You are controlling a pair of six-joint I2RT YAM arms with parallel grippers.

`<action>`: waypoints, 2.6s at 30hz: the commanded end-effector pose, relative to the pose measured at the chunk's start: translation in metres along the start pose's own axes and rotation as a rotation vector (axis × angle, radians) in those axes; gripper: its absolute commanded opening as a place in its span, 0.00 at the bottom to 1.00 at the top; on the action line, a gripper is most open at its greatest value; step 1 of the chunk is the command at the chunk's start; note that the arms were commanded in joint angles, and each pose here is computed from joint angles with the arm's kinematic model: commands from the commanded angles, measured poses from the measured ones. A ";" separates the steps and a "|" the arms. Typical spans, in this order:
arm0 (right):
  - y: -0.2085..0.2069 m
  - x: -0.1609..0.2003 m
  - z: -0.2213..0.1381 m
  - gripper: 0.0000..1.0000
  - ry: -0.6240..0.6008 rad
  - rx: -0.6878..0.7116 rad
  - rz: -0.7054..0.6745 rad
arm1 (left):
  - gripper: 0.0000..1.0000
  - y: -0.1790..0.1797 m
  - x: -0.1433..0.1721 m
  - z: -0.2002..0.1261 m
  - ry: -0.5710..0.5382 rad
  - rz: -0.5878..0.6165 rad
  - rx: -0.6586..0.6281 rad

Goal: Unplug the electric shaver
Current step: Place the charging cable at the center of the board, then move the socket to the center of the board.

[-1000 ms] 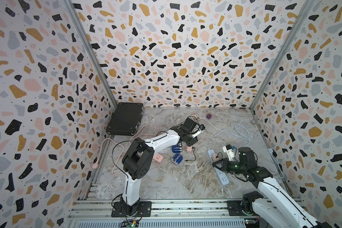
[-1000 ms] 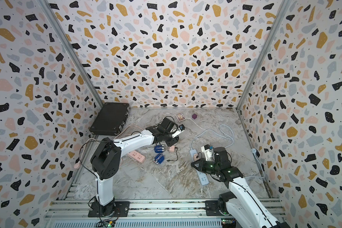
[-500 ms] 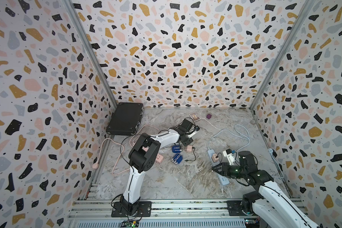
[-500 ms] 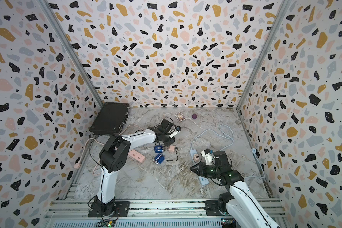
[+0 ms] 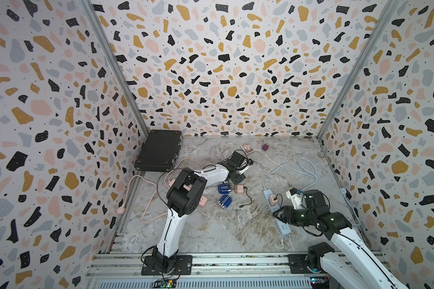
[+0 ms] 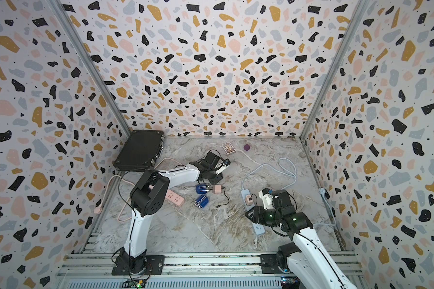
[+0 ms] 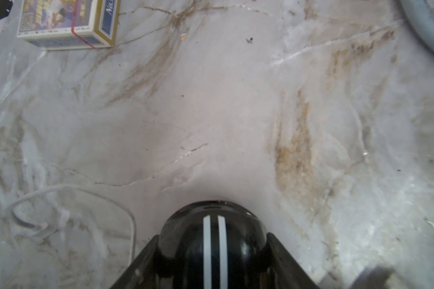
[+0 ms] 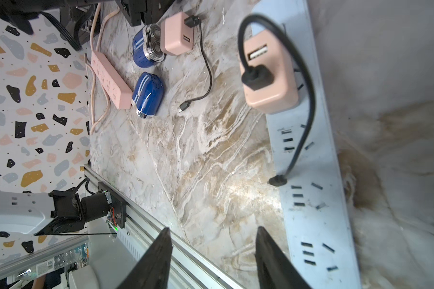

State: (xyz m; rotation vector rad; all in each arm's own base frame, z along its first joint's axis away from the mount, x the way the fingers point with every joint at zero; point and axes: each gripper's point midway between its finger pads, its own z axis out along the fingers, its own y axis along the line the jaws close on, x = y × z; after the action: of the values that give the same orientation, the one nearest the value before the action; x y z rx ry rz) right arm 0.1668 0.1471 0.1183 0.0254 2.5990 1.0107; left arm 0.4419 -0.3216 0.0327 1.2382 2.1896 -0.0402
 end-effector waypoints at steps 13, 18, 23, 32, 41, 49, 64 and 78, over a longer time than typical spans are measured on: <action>0.015 -0.048 -0.019 0.56 -0.001 0.259 -0.224 | 1.00 0.015 -0.043 -0.099 -0.180 -0.091 -0.018; 0.024 -0.055 -0.010 0.56 0.060 0.289 -0.270 | 1.00 -0.022 -0.035 -0.137 -0.180 -0.060 0.041; 0.026 -0.050 0.012 0.56 0.136 0.324 -0.328 | 1.00 -0.062 -0.019 -0.161 -0.195 -0.041 0.067; 0.015 -0.082 -0.014 0.61 0.143 0.574 -0.439 | 1.00 -0.076 0.010 -0.216 -0.364 -0.157 0.104; -0.007 -0.057 -0.006 0.66 0.122 0.560 -0.310 | 1.00 -0.101 0.028 -0.226 -0.387 -0.223 0.215; -0.028 0.005 0.007 0.65 0.134 0.413 -0.142 | 1.00 -0.098 0.036 -0.229 -0.388 -0.219 0.184; -0.077 0.029 0.029 0.74 0.175 0.550 -0.076 | 1.00 -0.101 0.035 -0.231 -0.386 -0.225 0.201; -0.007 0.030 0.078 0.67 0.217 0.328 -0.159 | 1.00 -0.099 0.038 -0.227 -0.347 -0.216 0.189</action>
State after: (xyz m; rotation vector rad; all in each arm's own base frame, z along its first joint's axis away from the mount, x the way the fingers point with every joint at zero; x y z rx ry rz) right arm 0.1507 0.1575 0.0339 -0.1782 2.9519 0.3997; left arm 0.2350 -0.2731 0.1607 0.9978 2.0531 -0.5203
